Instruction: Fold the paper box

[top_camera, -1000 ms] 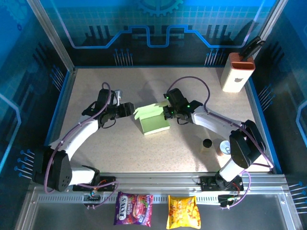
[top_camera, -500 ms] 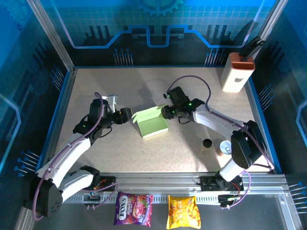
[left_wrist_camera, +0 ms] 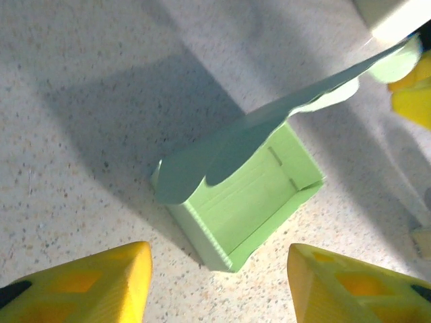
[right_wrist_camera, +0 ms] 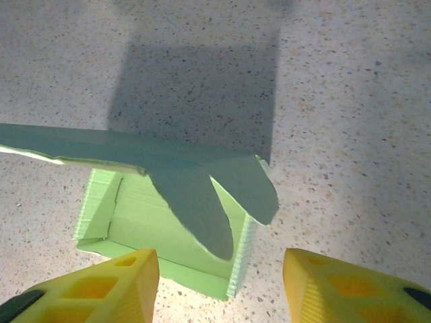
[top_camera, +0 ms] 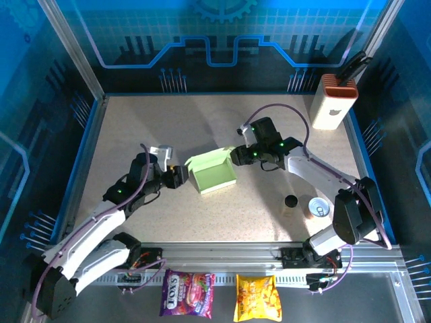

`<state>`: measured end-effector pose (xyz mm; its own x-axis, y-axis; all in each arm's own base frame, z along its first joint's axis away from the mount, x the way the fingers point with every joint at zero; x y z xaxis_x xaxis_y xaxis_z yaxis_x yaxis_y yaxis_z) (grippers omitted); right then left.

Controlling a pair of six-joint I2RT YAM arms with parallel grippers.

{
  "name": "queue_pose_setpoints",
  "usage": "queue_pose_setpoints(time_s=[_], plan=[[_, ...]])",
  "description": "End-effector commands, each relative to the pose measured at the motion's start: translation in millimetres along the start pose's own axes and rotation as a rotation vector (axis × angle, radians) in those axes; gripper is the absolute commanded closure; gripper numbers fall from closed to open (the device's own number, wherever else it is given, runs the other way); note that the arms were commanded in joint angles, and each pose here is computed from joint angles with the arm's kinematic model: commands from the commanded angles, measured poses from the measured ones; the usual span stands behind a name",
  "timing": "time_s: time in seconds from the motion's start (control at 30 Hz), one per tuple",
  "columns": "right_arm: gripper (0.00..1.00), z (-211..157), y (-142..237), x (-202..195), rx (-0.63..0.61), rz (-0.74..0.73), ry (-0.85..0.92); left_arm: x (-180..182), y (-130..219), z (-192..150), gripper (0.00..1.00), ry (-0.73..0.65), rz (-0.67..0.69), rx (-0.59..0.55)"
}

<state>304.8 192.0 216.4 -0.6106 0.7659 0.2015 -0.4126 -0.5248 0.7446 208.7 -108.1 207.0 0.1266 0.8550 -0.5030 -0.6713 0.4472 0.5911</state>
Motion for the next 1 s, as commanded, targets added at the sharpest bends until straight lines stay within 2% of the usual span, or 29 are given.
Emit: queue_pose_setpoints(time_s=[0.0, 0.13, 0.3, 0.47, 0.67, 0.8, 0.97], plan=[[0.48, -3.6, -12.6, -2.4, -0.001, 0.057, 0.023, 1.0, -12.6, -1.9, 0.42, 0.02, 0.004, 0.001], [0.48, -2.3, -20.6, -7.3, -0.018, 0.033, 0.031, -1.7, -27.0, 2.1, 0.37, 0.022, 0.009, 0.015], [0.51, 3.0, -32.3, -13.1, -0.055, 0.033, 0.048, -3.7, -39.2, 13.7, 0.36, 0.023, 0.041, -0.011], [0.6, 6.2, -38.2, -14.8, -0.059, 0.034, 0.056, -8.2, -48.8, 23.5, 0.36, 0.007, 0.046, -0.022], [0.79, 6.0, -36.4, -15.0, -0.053, 0.025, 0.052, -13.7, -55.1, 33.6, 0.5, -0.005, 0.041, -0.028], [0.84, 5.4, -34.7, -14.5, -0.054, 0.025, 0.044, -16.1, -58.9, 37.7, 0.59, -0.012, 0.045, -0.02], [0.89, 4.1, -34.5, -14.4, -0.05, 0.019, 0.031, -15.0, -62.5, 39.5, 0.63, -0.012, 0.08, 0.001]])
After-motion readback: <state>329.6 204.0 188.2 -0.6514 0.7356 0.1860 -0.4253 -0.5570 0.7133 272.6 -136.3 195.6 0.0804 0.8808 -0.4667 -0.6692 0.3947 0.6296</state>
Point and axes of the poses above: each hand's point on the last joint's axis, 136 mm out from that joint toward the fingers, its own y axis back along the fingers, its own x axis along the line the jaws close on, z = x × y, the point moved 9 cm from there along y, back along the fingers, and after that the axes turned 8 degrees about y, right-handed, at the moved point
